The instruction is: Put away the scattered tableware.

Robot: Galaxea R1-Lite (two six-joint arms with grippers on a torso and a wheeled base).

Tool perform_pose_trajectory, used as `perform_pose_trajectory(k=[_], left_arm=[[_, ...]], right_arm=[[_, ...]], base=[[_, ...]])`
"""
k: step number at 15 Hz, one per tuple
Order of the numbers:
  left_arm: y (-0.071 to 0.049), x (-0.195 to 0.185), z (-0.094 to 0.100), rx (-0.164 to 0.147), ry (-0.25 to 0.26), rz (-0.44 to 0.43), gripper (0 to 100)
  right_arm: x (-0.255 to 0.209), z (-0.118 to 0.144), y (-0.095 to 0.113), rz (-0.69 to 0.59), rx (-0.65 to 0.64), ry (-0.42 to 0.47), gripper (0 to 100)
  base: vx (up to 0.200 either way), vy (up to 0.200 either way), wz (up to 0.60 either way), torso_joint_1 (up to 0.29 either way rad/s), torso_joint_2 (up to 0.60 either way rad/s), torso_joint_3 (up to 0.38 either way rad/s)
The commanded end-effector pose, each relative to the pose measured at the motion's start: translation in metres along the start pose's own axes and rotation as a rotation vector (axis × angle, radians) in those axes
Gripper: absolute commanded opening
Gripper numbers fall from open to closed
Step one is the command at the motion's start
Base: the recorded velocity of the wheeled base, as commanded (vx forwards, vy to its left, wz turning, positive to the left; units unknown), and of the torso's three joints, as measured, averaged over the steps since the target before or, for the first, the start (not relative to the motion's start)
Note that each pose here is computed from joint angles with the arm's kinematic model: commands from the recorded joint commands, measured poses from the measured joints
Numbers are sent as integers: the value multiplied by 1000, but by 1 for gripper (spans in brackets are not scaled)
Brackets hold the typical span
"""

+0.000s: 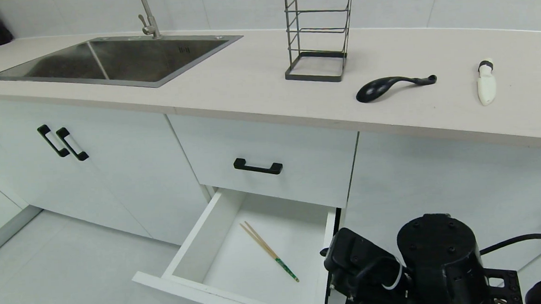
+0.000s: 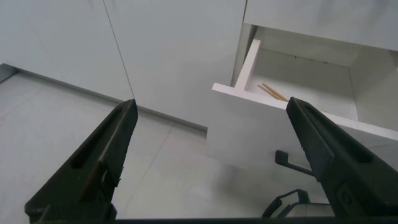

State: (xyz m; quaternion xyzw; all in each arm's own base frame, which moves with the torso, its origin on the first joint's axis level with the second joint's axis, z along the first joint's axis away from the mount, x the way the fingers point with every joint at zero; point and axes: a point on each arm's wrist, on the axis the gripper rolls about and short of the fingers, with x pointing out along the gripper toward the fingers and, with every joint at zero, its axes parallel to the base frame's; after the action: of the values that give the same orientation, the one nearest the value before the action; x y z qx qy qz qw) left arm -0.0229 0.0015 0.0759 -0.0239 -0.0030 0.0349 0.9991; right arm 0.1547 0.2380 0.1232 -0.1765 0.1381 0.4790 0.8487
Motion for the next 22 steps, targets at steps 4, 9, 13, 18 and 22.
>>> perform_pose_trajectory(k=[4,9,13,18,22], left_arm=[[0,0,0,0,0,1,100],[0,0,0,0,0,1,100],[0,0,0,0,0,1,100],[0,0,0,0,0,1,100],[0,0,0,0,0,1,100]], right_arm=[[5,-3,0,3,-45,15,100],[5,-3,0,2,-44,17,100],[6,-4,0,1,-42,21,100],[8,-6,1,3,-41,30,100],[10,-3,0,0,-42,21,100]], base=[[0,0,0,0,0,0],[0,0,0,13,-5,-4],[0,0,0,209,-359,-139],[0,0,0,214,-467,-223],[0,0,0,244,-497,-228]])
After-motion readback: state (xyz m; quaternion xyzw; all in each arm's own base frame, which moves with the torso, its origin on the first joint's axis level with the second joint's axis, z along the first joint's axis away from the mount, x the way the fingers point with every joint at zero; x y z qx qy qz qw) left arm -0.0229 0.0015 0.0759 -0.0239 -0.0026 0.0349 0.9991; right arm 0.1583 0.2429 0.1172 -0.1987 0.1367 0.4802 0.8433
